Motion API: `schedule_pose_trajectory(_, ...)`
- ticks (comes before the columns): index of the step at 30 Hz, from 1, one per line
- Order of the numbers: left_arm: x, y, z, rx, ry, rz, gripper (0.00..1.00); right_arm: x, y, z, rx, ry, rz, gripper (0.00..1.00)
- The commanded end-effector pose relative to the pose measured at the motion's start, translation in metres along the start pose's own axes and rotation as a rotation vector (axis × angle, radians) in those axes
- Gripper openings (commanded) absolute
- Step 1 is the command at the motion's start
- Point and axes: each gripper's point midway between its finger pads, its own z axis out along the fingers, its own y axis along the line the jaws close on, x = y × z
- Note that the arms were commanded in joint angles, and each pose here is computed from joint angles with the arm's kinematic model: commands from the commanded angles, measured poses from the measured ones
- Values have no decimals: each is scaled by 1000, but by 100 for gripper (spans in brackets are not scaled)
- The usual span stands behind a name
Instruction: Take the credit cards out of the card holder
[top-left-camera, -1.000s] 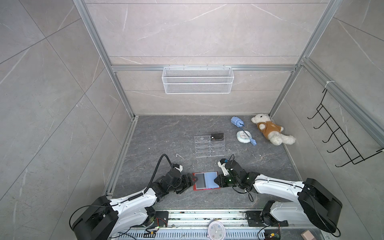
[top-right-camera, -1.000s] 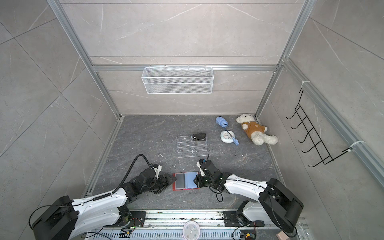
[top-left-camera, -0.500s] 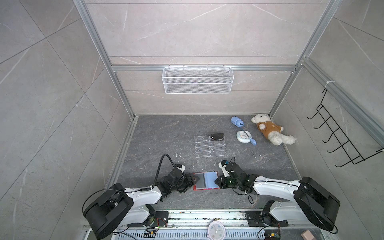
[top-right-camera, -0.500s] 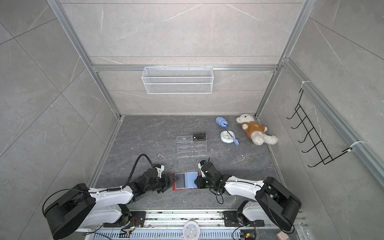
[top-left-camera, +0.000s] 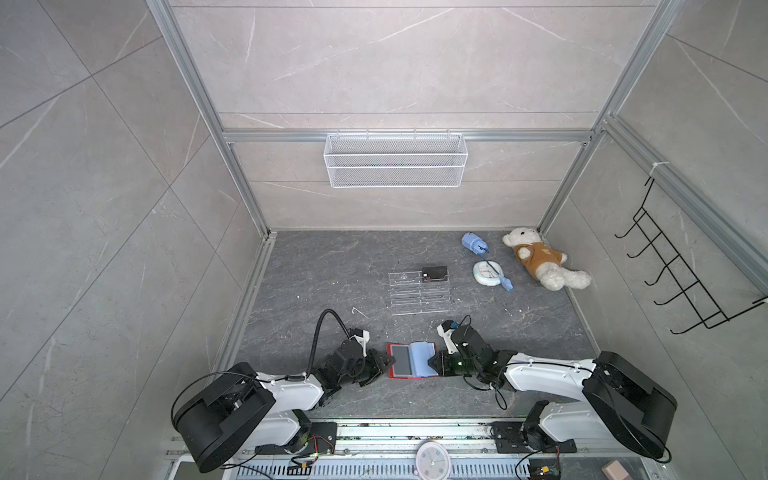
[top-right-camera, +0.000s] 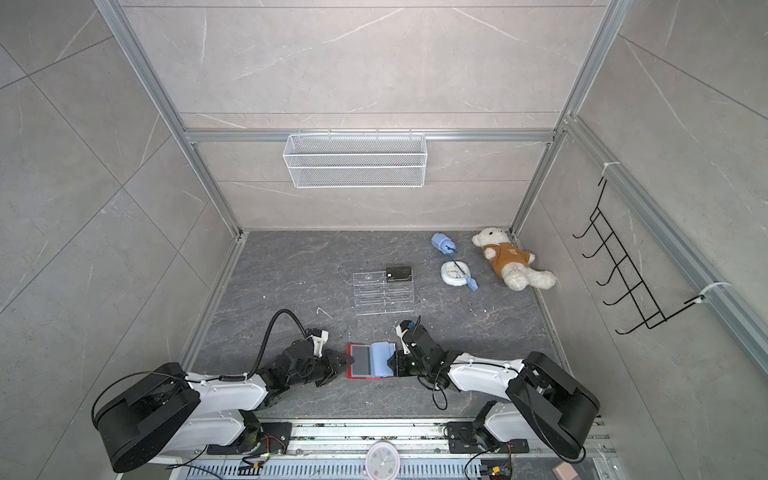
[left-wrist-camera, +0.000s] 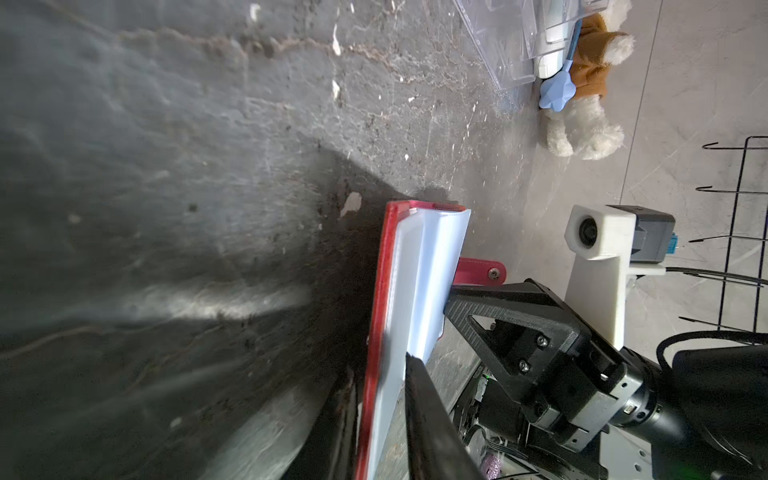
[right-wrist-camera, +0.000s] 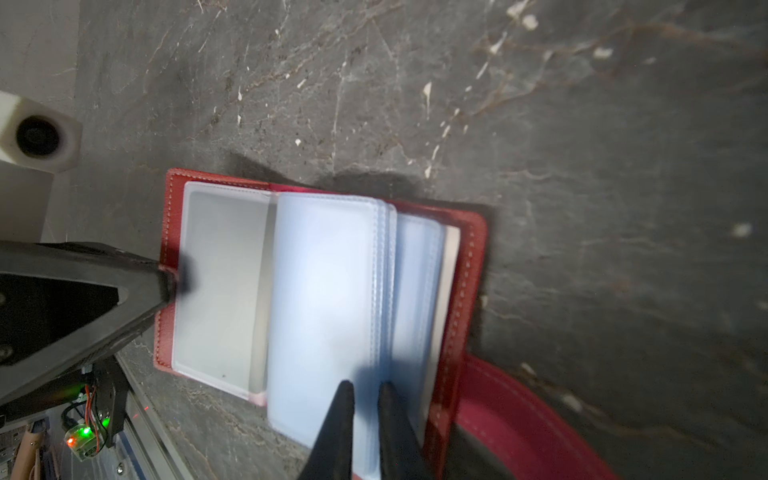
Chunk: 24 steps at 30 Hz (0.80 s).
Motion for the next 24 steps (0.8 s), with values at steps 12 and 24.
schedule_pose_trajectory(12,-9,-37,-10,133,-54,87,19,17,-18,3,56,57,24,17)
schedule_pose_trajectory(24,-6,-32,-5,100,-31,103,9,19,-17,3,49,61,25,15)
